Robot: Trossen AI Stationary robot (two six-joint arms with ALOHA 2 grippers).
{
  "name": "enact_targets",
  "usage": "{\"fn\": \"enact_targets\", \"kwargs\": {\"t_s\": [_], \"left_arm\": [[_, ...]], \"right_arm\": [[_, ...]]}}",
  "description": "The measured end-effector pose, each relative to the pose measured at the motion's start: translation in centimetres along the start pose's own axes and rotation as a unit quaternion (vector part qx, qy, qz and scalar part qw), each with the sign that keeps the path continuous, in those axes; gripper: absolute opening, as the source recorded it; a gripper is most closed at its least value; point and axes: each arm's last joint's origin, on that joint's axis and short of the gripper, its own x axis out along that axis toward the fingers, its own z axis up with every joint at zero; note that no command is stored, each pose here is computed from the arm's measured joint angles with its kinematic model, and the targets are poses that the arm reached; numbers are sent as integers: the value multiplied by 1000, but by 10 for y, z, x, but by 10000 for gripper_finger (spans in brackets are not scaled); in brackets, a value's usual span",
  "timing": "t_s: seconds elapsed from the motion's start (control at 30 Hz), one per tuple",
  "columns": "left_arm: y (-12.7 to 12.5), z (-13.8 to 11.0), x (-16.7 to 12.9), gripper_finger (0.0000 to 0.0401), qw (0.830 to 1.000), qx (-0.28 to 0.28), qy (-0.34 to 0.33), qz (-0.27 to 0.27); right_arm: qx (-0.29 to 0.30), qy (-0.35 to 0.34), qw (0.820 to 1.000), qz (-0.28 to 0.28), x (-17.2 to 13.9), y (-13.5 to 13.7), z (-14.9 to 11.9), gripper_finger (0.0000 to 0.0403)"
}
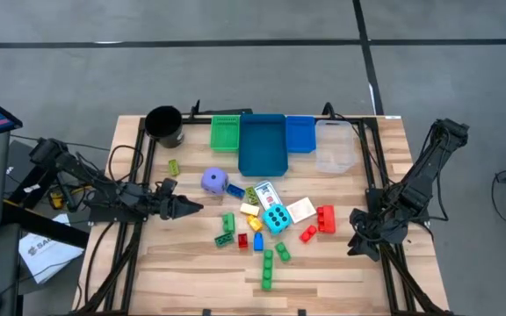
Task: Pick & Place Toys
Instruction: Put the large red game piece into the transparent bin
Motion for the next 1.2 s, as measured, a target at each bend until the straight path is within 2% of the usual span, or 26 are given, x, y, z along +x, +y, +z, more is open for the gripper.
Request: {"fn": "enact_targets", "kwargs": {"t_s": [0.27,0.5,0.63,0.8,1.0,1.2], "left_arm": [[0,0,0,310,1000,0,-5,3],[-2,2,0,310,999,-20,-27,-2],[-3,4,0,310,998,-32,-47,-5],[-3,6,0,310,996,-31,-80,7],[-2,6,0,310,997,-13,-78,11],[-3,4,1,310,998,11,-61,10]], "right_arm": [[1,-2,1000,3,0,1,0,189],[52,-125,991,8,0,5,8,189],[67,-196,978,37,0,13,14,189],[17,-228,973,45,4,21,17,189],[18,-247,969,24,19,23,25,189],[-27,-274,961,19,34,27,44,189]]}}
